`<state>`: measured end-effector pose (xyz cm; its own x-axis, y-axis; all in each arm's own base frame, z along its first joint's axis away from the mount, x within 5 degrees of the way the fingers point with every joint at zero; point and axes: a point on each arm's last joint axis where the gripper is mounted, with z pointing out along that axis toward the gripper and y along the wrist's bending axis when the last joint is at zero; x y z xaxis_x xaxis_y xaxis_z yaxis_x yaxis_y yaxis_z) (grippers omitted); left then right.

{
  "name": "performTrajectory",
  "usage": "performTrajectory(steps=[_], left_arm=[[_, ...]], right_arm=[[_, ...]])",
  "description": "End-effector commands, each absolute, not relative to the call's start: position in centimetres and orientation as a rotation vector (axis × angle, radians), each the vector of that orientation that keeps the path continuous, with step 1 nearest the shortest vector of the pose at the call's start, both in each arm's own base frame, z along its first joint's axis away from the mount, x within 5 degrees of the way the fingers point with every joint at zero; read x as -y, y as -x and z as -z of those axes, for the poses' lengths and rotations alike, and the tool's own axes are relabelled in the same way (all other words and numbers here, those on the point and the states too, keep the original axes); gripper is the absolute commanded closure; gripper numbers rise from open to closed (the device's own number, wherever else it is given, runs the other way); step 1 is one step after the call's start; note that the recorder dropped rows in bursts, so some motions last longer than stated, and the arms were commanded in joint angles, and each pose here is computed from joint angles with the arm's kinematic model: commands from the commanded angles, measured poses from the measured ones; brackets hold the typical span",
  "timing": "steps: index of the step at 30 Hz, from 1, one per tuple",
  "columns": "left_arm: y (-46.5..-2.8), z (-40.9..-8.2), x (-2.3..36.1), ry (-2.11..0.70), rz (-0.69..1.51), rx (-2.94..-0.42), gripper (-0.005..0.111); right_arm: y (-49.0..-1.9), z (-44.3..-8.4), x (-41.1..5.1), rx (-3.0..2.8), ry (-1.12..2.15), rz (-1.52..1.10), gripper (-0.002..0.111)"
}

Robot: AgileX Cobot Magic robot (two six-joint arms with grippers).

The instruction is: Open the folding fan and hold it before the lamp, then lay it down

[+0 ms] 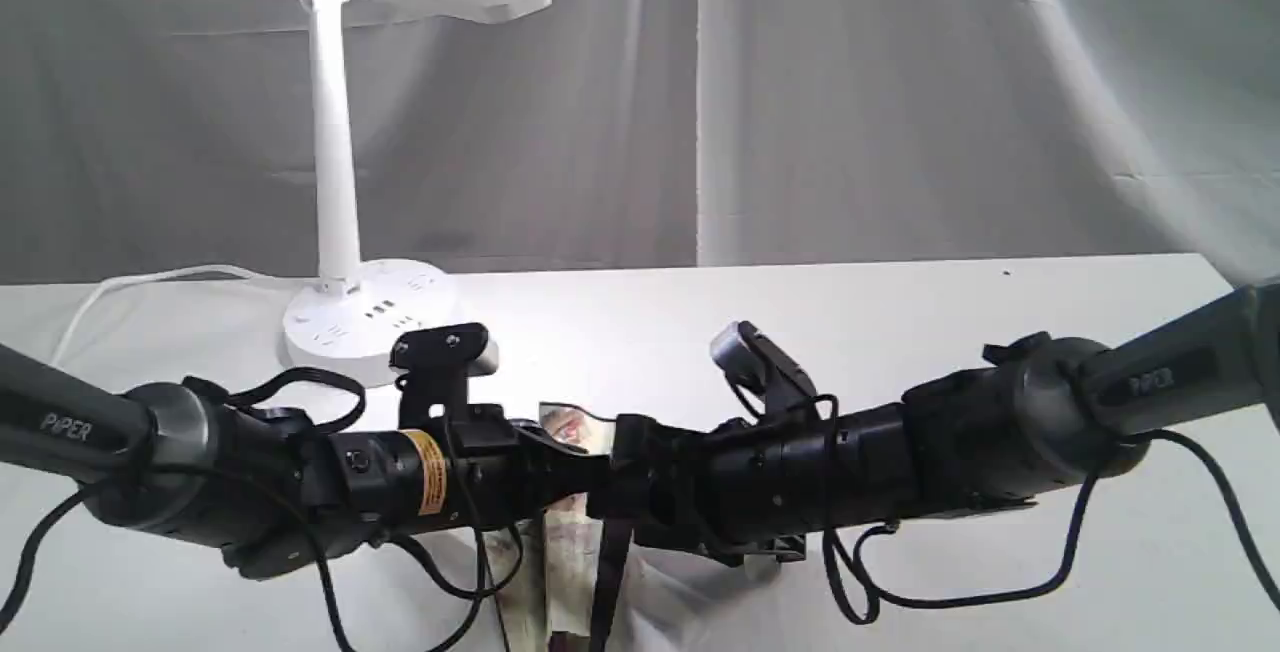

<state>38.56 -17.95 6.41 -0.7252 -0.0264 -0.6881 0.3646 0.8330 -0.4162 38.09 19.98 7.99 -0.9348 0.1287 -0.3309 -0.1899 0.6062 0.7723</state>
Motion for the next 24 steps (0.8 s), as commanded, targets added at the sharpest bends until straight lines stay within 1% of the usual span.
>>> performTrajectory(steps=[1, 5, 9, 11, 15, 18, 22, 24], left_arm=[[-38.2, -5.2, 16.9, -0.216, 0.546, -2.418, 0.107], [-38.2, -5.1, 16.7, -0.212, 0.527, -2.431, 0.107], [-38.3, -5.3, 17.0, -0.22, 0.568, -2.403, 0.107], [-38.4, -5.8, 17.3, -0.204, 0.618, -2.372, 0.107], [-38.6, -8.1, 17.9, -0.186, 0.726, -2.278, 0.107], [-38.6, -9.7, 18.1, -0.196, 0.753, -2.245, 0.107], [-38.5, -11.7, 17.8, -0.247, 0.7, -2.23, 0.107], [-38.4, -12.3, 17.3, -0.244, 0.616, -2.263, 0.107]], right_arm=[[-37.9, -7.8, -20.1, -2.49, 0.066, -1.26, 0.061], [-37.9, -7.8, -20.1, -2.49, 0.066, -1.26, 0.048], [-37.9, -7.8, -20.1, -2.49, 0.066, -1.26, 0.036], [-37.9, -7.8, -20.1, -2.488, 0.071, -1.258, 0.035], [-37.8, -7.8, -20.1, -2.488, 0.074, -1.258, 0.035], [-37.8, -7.8, -20.1, -2.488, 0.074, -1.258, 0.035], [-37.8, -7.8, -20.1, -2.488, 0.074, -1.258, 0.035], [-37.8, -7.8, -20.1, -2.488, 0.074, -1.258, 0.035]])
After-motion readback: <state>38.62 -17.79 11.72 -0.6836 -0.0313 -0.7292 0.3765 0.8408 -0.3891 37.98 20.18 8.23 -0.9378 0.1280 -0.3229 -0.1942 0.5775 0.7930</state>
